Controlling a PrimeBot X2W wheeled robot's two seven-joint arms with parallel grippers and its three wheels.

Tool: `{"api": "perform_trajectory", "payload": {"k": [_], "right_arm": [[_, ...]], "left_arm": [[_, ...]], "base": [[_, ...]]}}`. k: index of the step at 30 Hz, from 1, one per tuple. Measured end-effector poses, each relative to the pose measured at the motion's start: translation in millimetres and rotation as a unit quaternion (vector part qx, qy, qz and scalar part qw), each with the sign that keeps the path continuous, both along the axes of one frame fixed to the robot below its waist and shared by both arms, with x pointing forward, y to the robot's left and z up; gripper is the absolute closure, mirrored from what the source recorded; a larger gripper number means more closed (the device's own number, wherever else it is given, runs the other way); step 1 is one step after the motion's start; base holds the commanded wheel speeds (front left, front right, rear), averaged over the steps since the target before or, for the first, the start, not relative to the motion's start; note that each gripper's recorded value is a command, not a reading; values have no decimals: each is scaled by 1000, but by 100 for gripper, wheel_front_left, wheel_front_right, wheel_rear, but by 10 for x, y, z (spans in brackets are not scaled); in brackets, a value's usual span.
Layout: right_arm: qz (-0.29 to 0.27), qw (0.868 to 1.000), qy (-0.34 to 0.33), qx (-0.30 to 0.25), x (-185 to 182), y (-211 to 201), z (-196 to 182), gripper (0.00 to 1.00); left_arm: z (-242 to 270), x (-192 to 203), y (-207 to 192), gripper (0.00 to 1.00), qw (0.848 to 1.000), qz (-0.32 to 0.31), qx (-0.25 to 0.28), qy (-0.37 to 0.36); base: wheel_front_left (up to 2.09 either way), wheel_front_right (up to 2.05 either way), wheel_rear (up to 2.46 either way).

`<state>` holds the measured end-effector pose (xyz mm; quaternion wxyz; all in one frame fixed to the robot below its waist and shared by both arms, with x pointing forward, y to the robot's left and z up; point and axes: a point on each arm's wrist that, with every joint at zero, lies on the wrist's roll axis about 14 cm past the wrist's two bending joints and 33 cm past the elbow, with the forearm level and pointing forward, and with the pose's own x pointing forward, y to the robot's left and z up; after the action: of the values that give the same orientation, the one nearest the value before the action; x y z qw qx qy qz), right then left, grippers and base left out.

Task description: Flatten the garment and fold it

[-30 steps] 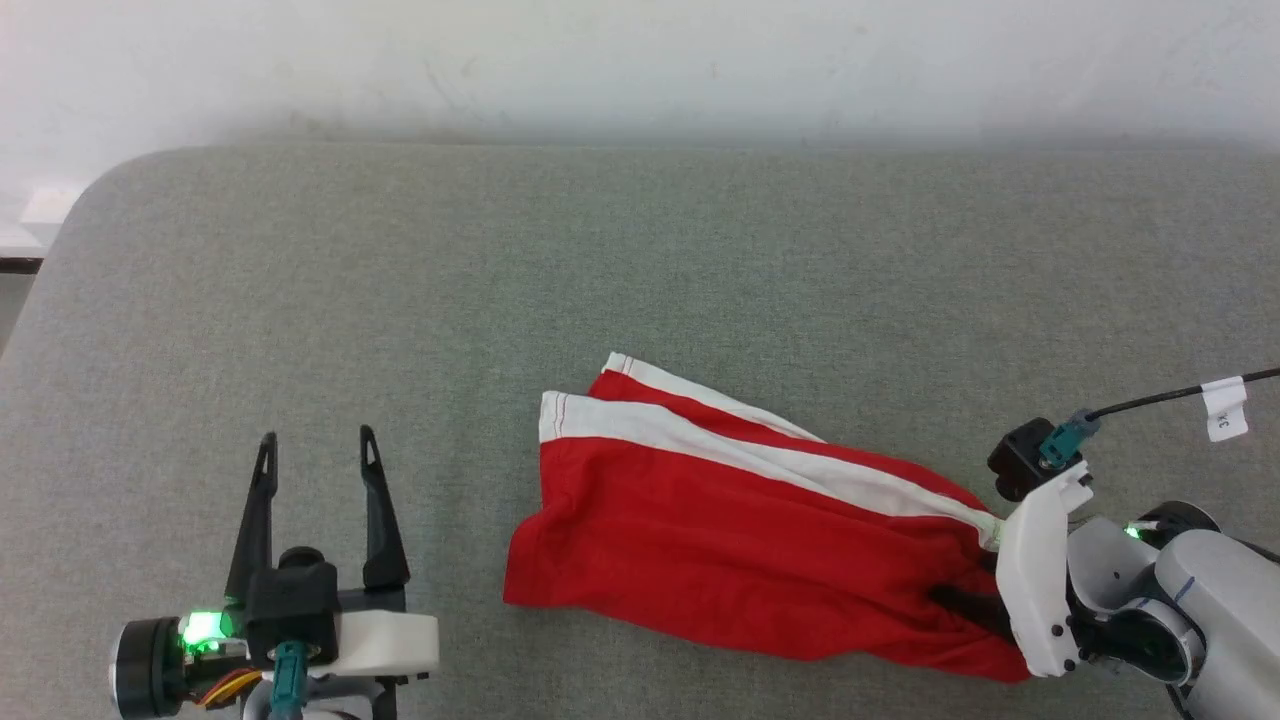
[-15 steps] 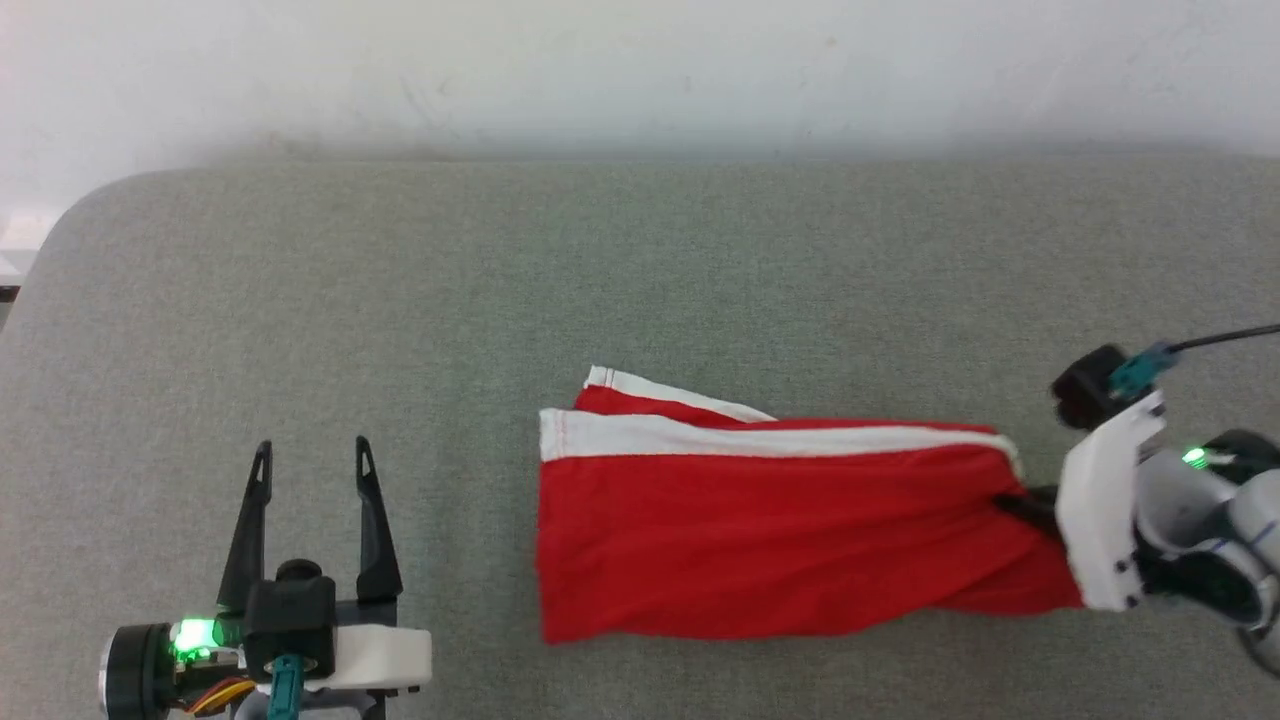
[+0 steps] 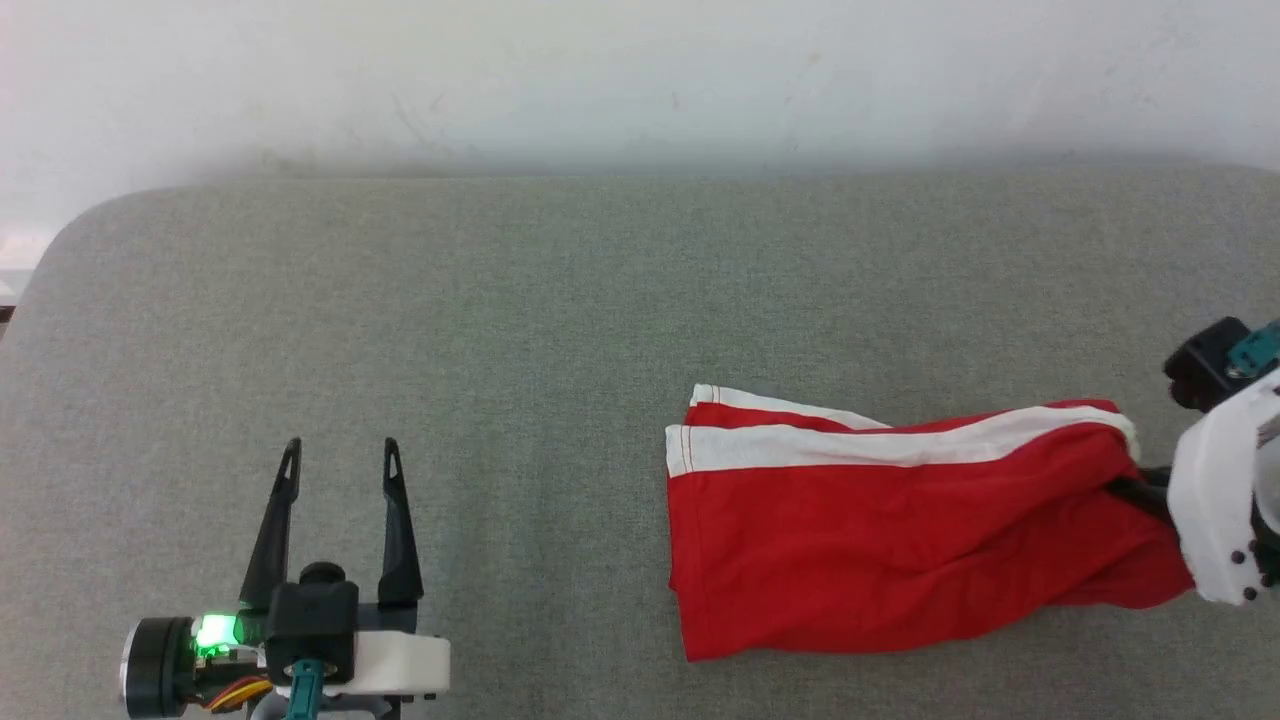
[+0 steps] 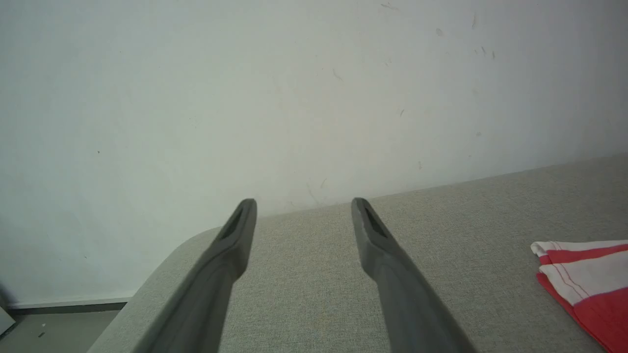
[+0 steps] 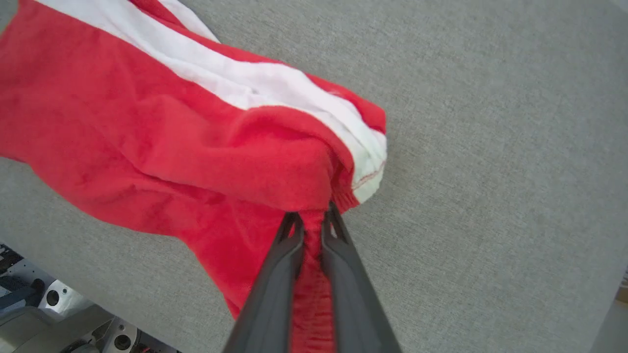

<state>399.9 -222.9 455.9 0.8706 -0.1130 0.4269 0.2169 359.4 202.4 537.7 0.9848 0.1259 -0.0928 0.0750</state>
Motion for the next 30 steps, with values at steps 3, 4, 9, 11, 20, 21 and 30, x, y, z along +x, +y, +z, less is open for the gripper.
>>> {"api": "perform_trajectory", "payload": {"k": [3,4,9,11,20,21,30], "right_arm": [[42,999,-18,18,-29,272,156,100],[57,998,-21,25,-45,365,203,100],[137,989,-22,56,-175,899,332,100],[167,984,-20,67,-205,1119,346,100],[240,968,-7,74,-7,1879,163,100],[242,968,3,71,9,1929,89,100],[247,966,79,8,43,1967,-670,100]], "left_arm": [[-2,-31,8,0,1000,1,0,1],[-7,-42,11,0,1000,1,0,2],[-28,-56,33,0,1000,5,-2,5],[-49,-50,38,0,1000,7,-4,9],[-54,113,3,0,1000,7,-12,8],[-52,131,13,0,1000,9,-11,7],[-153,212,105,0,999,28,-12,22]], "base": [[0,0,0],[0,0,0],[0,0,0],[0,0,0],[0,0,0],[0,0,0],[0,0,0]]}}
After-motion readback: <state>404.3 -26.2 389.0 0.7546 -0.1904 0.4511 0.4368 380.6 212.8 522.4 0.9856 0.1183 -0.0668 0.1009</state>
